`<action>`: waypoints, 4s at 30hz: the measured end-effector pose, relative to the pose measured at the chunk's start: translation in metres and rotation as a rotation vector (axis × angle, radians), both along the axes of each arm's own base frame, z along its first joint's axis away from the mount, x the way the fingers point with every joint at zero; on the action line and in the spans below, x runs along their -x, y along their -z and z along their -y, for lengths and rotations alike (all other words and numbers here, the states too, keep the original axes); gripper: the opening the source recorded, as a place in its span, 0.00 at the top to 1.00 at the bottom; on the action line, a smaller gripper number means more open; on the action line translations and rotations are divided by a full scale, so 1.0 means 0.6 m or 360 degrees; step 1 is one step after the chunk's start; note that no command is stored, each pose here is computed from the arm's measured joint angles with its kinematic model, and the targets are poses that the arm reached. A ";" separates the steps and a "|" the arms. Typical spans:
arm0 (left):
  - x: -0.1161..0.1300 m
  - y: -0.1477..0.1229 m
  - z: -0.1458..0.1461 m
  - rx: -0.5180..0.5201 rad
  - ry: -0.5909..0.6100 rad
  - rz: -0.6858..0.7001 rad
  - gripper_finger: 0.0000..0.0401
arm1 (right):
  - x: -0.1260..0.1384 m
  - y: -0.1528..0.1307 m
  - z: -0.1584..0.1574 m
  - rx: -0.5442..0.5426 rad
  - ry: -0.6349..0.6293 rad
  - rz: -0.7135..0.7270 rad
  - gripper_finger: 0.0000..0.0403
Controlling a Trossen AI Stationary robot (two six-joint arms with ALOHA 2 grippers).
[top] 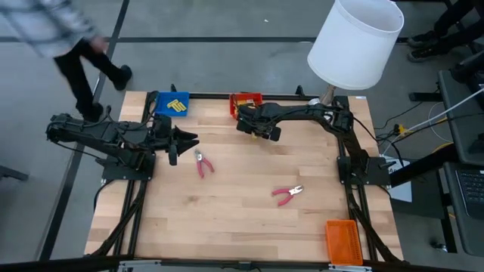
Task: Pick & Place School Supplies
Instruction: Put the yellow eraser into the blue bin
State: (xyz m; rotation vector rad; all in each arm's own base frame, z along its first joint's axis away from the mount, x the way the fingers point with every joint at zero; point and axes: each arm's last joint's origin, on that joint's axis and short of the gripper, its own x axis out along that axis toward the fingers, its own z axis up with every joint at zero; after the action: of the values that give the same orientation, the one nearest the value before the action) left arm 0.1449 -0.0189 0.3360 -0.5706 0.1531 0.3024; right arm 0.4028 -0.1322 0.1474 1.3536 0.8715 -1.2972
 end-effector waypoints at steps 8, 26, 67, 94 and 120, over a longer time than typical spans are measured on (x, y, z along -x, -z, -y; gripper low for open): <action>-0.001 -0.003 0.000 0.0006 0.0000 0.0028 0.64 | 0.000 0.000 0.002 0.0000 0.0008 0.0001 0.55; -0.002 -0.008 0.003 0.0037 0.0081 0.0082 0.64 | -0.008 0.022 -0.003 -0.0056 -0.0008 -0.0002 0.65; 0.005 0.021 0.023 -0.0359 0.0503 -0.0272 0.64 | 0.042 -0.280 -0.291 -0.0215 -0.1222 0.0925 0.76; -0.101 -0.009 0.088 -0.1170 0.0792 0.0028 0.51 | 0.043 -0.363 -0.366 -0.0364 -0.1150 0.1583 0.76; -0.101 -0.010 0.089 -0.1153 0.0814 0.0047 0.57 | 0.010 -0.350 -0.366 -0.0327 -0.1085 0.1722 0.76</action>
State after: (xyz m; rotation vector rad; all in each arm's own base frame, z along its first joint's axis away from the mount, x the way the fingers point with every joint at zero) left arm 0.2054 -0.0721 0.3419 0.1903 0.1438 -0.1556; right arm 0.3966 0.0874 0.3575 1.4529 0.5802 0.1125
